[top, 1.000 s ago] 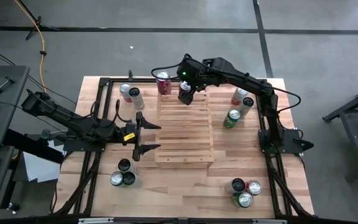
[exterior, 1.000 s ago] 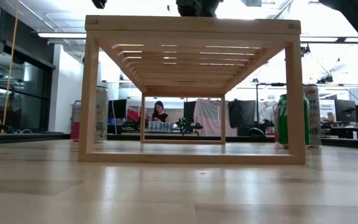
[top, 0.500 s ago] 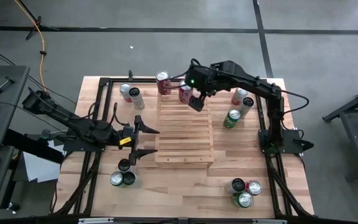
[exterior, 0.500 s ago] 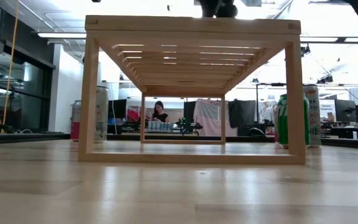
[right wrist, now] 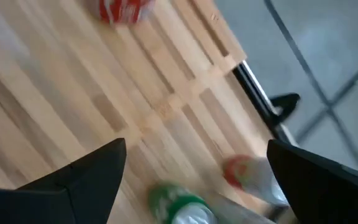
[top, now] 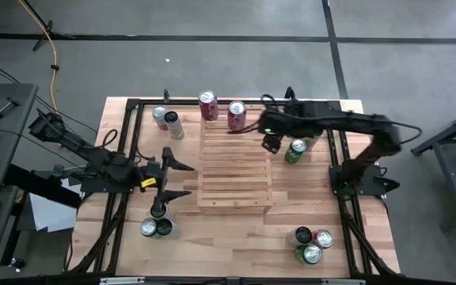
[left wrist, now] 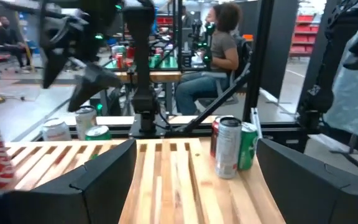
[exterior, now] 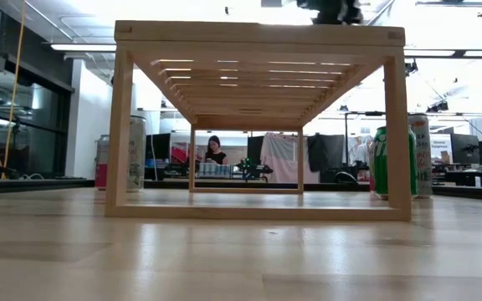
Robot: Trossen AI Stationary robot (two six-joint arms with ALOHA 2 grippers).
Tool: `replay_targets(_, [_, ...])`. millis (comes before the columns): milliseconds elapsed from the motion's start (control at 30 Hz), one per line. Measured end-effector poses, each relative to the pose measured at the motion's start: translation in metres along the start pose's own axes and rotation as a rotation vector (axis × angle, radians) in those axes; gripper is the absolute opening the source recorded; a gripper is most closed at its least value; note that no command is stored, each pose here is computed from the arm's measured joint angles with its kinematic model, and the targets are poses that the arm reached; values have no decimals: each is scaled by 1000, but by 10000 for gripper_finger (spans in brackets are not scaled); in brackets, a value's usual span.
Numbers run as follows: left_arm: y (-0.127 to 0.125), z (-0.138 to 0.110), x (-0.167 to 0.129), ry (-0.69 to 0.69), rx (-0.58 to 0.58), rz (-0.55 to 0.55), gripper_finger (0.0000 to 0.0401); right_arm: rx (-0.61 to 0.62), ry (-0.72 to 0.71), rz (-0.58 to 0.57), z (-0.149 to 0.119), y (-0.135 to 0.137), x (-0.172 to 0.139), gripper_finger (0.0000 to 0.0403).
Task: Place canned beverage on shelf
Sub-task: Align the top right coke soda can with the other coke soda can on the shelf
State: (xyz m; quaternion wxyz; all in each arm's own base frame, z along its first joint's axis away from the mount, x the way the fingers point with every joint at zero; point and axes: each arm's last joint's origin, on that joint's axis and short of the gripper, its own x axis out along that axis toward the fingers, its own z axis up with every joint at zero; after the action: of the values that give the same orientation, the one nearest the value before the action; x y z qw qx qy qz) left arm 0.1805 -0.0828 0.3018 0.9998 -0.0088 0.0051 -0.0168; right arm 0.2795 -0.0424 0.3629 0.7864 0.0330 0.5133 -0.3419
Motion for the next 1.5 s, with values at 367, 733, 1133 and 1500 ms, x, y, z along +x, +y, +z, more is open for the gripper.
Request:
replay_targets(367, [1,4,0,-39,23,12,323,186,-591,372,-48,10,49,376])
replay_targets(733, [1,3,1,-31,46,13,323,168,-781,286,-33,28,97,376])
replay_targets(1133, [2,2,1,-21,50,33,323,161,-817,151,1,31,117,376])
replay_targets(1500, [2,1,1,-10,48,35,323,216,-852,142,7,31,114,313])
